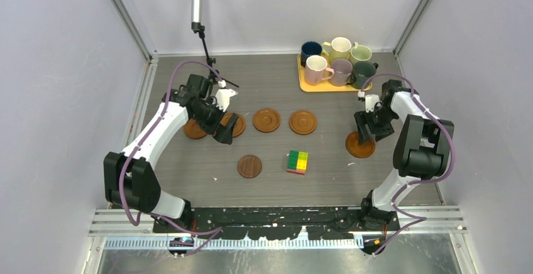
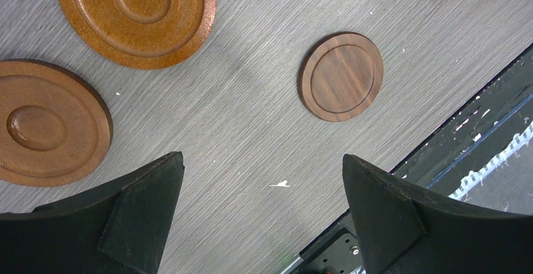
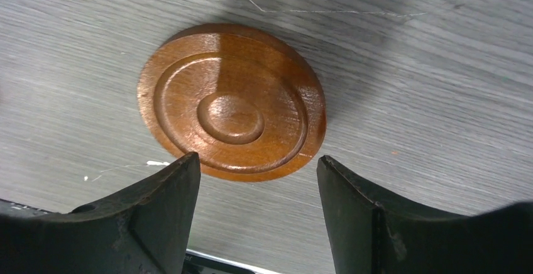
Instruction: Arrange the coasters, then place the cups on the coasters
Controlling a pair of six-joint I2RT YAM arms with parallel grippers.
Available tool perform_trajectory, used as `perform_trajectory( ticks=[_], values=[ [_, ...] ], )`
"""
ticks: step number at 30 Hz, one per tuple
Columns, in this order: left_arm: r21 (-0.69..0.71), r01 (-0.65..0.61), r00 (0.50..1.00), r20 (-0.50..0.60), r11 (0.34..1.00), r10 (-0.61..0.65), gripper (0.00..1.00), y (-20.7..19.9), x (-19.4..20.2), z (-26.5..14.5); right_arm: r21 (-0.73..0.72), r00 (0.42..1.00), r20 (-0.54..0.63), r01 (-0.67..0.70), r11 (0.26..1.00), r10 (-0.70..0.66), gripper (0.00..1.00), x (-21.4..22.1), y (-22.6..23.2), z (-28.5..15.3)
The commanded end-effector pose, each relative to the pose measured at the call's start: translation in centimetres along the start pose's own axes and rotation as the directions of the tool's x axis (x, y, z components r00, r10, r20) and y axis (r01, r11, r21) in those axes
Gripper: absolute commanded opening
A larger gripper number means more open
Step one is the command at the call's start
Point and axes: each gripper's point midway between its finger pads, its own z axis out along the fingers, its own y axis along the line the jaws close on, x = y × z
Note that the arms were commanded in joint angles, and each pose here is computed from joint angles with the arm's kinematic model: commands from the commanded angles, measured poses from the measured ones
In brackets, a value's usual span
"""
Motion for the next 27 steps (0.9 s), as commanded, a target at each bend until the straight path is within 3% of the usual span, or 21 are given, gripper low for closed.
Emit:
perform_trajectory(
  ticks=[1, 8, 15, 27],
  values=[
    [0.003, -0.006, 1.000, 0.023, 1.000, 0.006, 1.00, -0.3, -0.3, -0.7, 0.066, 0.999, 0.002, 0.046, 0.997, -0.046, 0.72, -0.3, -1.4, 1.7],
    [0.000, -0.002, 1.000, 0.021, 1.000, 0.002, 1.00, -0.1, -0.4, -0.5, 0.155, 0.998, 0.007, 0.068, 0.986, -0.070, 0.65, -1.4, -2.2, 3.9],
    [-0.020, 0.003, 1.000, 0.010, 1.000, -0.003, 1.00, 0.3, -0.3, -0.4, 0.139, 0.998, 0.065, 0.016, 0.990, -0.026, 0.39, -5.8, -2.2, 4.8],
    [-0.031, 0.007, 1.000, -0.004, 0.999, -0.007, 1.00, 0.6, -0.1, -0.2, 0.125, 0.995, 0.098, 0.021, 0.992, -0.033, 0.36, -10.7, -2.3, 5.5]
  ],
)
